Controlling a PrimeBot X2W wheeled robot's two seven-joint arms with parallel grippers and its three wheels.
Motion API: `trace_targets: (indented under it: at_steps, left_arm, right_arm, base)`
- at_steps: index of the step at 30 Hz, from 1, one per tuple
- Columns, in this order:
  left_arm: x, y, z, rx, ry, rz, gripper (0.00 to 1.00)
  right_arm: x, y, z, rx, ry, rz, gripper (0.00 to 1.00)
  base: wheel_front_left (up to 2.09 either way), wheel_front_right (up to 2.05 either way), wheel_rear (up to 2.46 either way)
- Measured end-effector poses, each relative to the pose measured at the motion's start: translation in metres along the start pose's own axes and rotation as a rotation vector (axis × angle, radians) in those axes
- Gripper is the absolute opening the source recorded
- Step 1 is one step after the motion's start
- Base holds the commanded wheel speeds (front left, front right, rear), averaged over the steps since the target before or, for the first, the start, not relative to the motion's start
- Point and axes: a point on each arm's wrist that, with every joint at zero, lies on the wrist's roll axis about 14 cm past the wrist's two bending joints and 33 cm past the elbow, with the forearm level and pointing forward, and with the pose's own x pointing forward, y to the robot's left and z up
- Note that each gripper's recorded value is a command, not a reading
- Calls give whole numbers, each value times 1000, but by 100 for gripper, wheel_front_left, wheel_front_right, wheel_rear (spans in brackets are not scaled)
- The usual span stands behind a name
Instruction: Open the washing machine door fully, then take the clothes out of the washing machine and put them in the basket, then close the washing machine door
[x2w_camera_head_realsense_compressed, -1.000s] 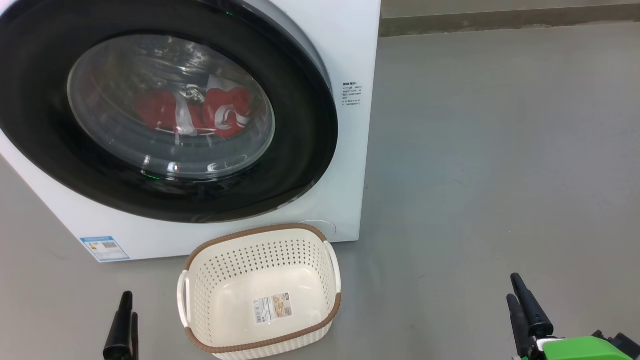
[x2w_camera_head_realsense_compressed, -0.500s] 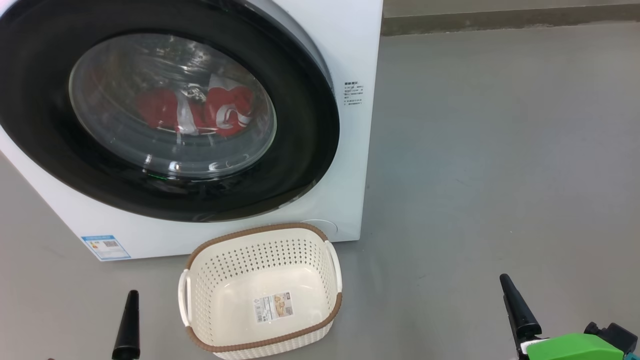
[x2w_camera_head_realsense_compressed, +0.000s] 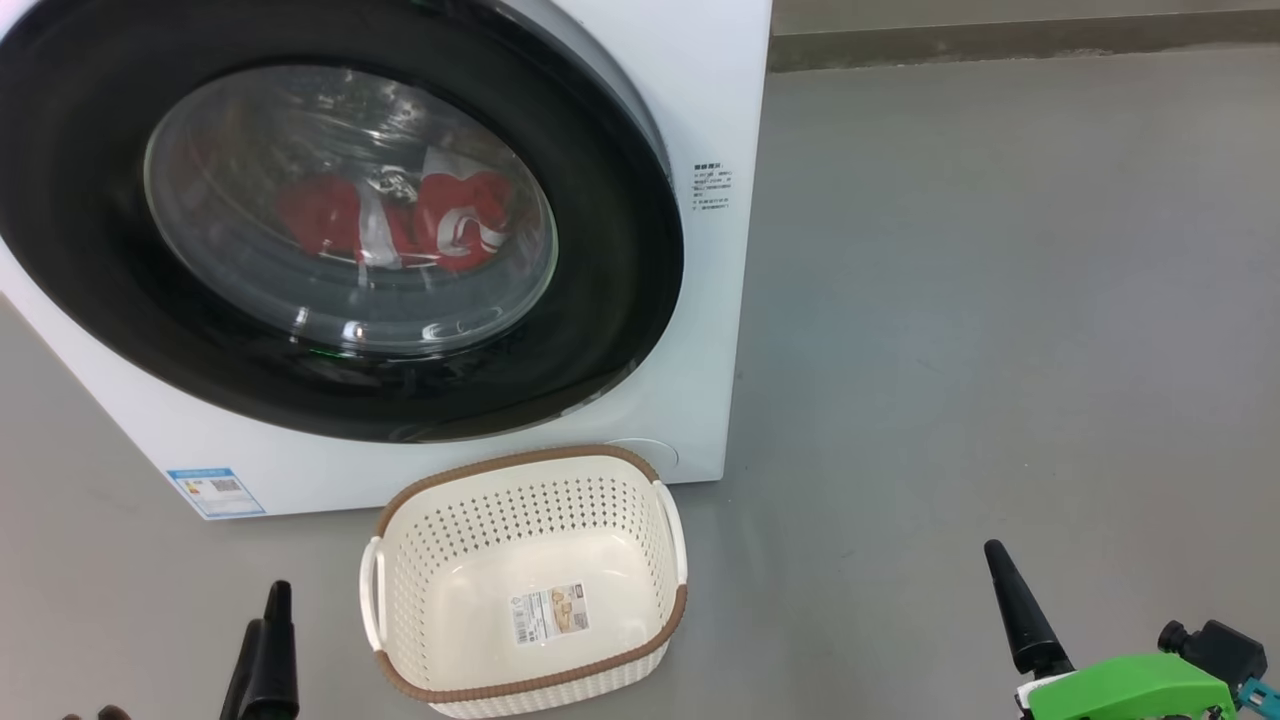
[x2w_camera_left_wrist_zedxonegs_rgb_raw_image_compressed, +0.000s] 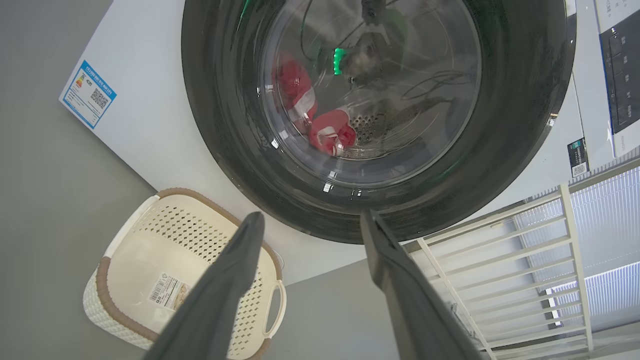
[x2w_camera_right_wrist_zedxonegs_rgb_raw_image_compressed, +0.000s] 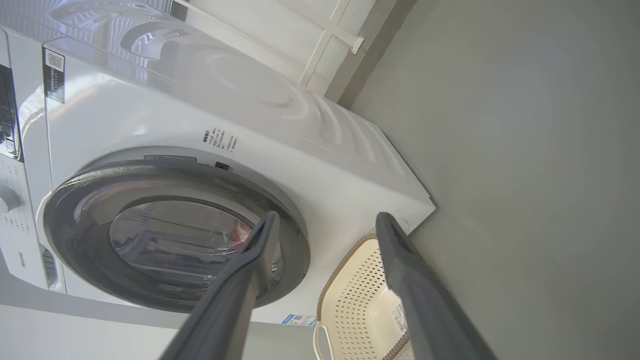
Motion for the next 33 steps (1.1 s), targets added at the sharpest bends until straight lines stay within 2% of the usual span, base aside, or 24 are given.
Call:
trace_targets:
  at_steps: [33]
  left_arm:
    - [-10,-13,4,396,-39,-61,100]
  right_arm:
    - [5,23,-10,-377,16,100,100]
  base:
    - [0,0,0]
